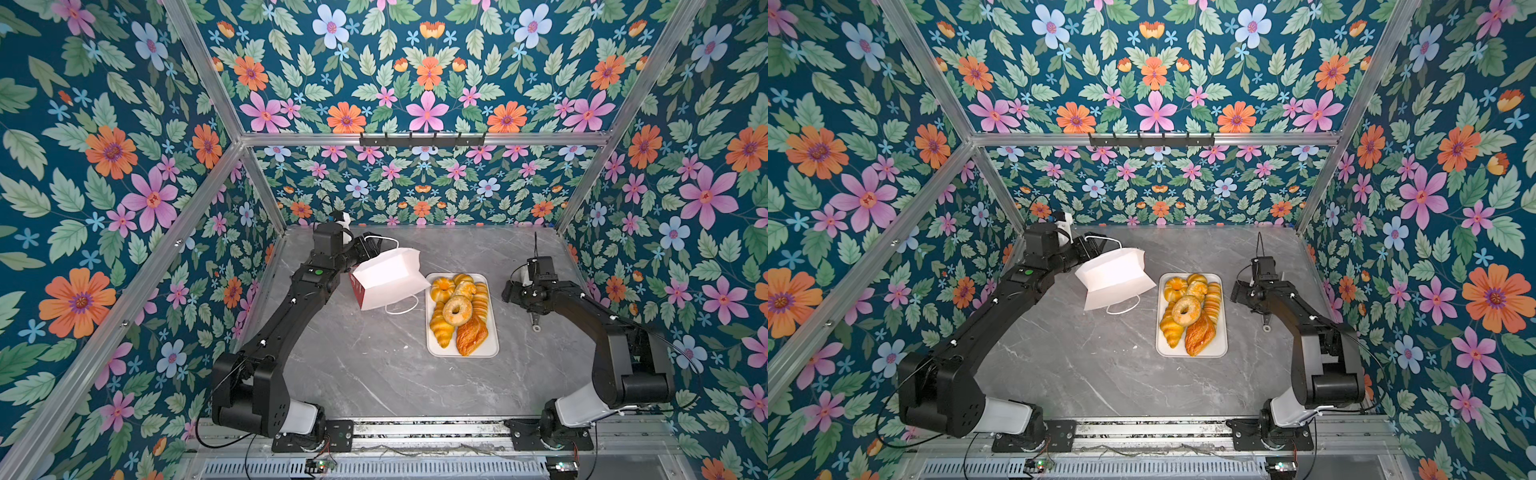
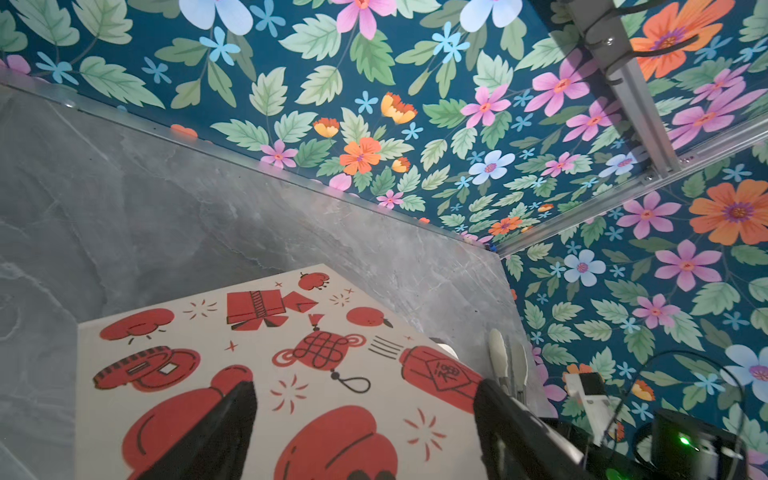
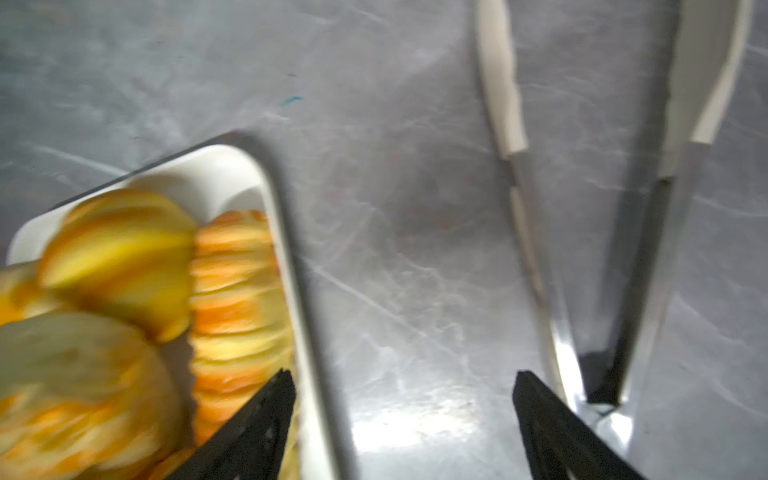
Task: Take the fake bread out of the paper bag
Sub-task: 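Reach the right gripper across toward the bag's top edge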
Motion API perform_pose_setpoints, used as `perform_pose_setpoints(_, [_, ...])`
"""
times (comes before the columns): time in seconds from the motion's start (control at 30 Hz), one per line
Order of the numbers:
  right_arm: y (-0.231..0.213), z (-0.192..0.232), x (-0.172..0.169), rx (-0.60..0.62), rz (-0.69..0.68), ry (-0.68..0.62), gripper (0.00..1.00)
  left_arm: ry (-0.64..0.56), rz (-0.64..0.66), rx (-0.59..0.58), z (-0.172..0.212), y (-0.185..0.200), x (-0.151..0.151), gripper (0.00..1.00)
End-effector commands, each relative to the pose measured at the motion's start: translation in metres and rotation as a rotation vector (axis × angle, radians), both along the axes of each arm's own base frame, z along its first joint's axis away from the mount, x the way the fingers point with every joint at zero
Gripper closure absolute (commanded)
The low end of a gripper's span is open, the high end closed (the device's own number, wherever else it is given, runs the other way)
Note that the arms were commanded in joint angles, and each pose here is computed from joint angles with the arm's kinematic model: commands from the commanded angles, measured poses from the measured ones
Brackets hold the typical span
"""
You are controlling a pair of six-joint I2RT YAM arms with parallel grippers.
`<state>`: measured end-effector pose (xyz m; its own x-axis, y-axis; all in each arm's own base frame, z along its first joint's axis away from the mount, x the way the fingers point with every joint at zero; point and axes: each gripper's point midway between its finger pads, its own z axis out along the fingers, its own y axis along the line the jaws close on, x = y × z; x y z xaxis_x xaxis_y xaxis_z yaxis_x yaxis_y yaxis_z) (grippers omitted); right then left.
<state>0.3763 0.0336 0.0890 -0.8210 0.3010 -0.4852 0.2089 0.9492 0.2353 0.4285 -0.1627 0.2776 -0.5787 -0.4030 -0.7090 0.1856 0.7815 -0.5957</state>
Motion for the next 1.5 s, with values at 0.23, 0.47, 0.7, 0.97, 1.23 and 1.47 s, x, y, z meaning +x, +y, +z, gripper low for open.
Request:
perform_pose_setpoints(0.23, [0.147, 0.154, -0.008, -0.009, 0.526, -0.486, 0.22, -0.035, -0.033, -0.027, 0.01, -0.003, 0.006, 0.15])
perform_pose_setpoints(0.47, [0.248, 0.232, -0.029, 0.047, 0.842, -0.824, 0.22, -0.04, -0.051, -0.05, 0.014, -0.006, 0.004, 0.15])
perform_pose_setpoints(0.7, [0.296, 0.256, -0.019, 0.136, 0.976, -0.968, 0.22, -0.035, -0.055, -0.06, 0.012, -0.007, 0.002, 0.15])
perform_pose_setpoints(0.97, [0.328, 0.285, -0.022, 0.237, 1.096, -1.08, 0.22, -0.031, -0.062, -0.072, 0.009, -0.009, 0.002, 0.15])
perform_pose_setpoints(1.23, [0.349, 0.278, -0.015, 0.297, 1.149, -1.047, 0.26, -0.029, -0.071, -0.088, 0.009, -0.011, 0.001, 0.14])
perform_pose_setpoints(1.47, [0.364, 0.264, 0.008, 0.308, 1.121, -1.01, 0.37, -0.036, -0.075, -0.098, 0.013, -0.011, -0.002, 0.14])
